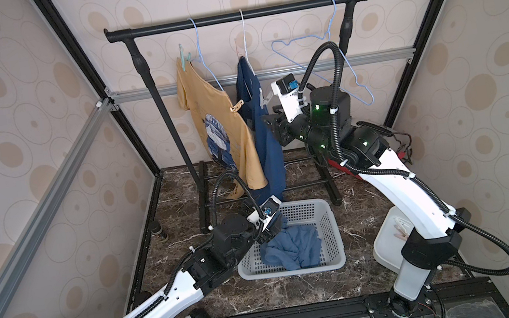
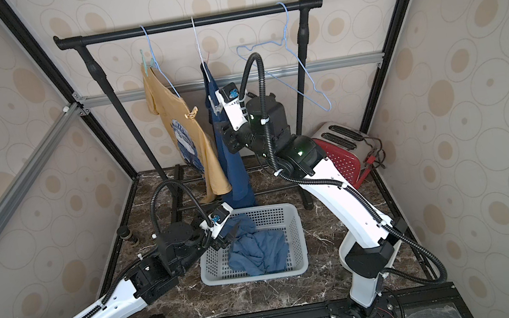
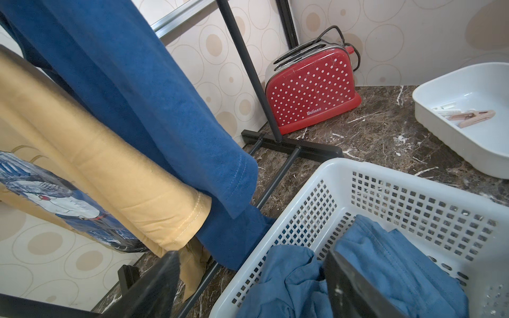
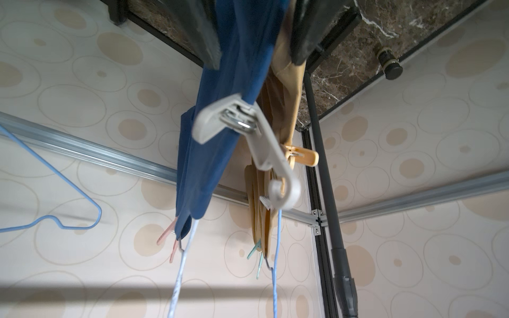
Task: Remove the clothespins securing t-shirts to the hanger
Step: Pick up the hanger from the clothes rail.
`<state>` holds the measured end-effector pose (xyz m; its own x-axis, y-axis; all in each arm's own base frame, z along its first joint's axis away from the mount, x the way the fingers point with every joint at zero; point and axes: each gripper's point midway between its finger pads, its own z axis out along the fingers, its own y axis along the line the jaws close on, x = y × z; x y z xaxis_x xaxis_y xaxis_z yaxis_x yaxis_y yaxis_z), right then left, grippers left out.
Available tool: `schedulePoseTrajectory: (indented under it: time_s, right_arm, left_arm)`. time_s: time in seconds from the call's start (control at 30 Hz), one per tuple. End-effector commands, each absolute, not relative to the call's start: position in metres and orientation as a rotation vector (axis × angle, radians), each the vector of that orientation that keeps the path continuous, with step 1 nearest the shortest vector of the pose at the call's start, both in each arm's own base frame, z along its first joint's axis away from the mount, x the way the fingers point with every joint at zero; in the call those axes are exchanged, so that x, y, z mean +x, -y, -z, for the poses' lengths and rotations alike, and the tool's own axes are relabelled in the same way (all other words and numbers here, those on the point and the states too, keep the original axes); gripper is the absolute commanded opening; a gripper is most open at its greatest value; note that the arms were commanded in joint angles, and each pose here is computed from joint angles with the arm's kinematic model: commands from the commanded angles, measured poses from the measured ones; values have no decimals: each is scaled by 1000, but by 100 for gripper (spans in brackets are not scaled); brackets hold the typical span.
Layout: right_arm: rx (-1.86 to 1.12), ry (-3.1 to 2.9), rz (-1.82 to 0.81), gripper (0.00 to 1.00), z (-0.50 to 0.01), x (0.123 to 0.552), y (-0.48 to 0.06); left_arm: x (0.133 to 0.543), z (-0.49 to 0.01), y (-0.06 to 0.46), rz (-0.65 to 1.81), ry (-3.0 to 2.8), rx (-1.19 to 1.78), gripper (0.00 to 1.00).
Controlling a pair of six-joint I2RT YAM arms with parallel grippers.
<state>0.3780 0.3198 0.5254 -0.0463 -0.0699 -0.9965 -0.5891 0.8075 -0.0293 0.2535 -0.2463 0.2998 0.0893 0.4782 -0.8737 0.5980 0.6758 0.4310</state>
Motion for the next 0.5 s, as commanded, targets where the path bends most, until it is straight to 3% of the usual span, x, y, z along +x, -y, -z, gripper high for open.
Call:
schedulePoseTrajectory:
  time_s: [0.0,0.3,0.47]
  right_arm:
    - [-492,-1552,-438,38,-537,382,-318]
    - [-452,-1554,-391,17,-540,391,-313]
    - [-431,-1541,-375,0,-545,391,-308]
  left_arm:
    - [254,-307,239,103,-1547,881,83]
    - [253,-309,233,90,-1553,877,83]
    - [252,-310,230,80,-1556,873,84]
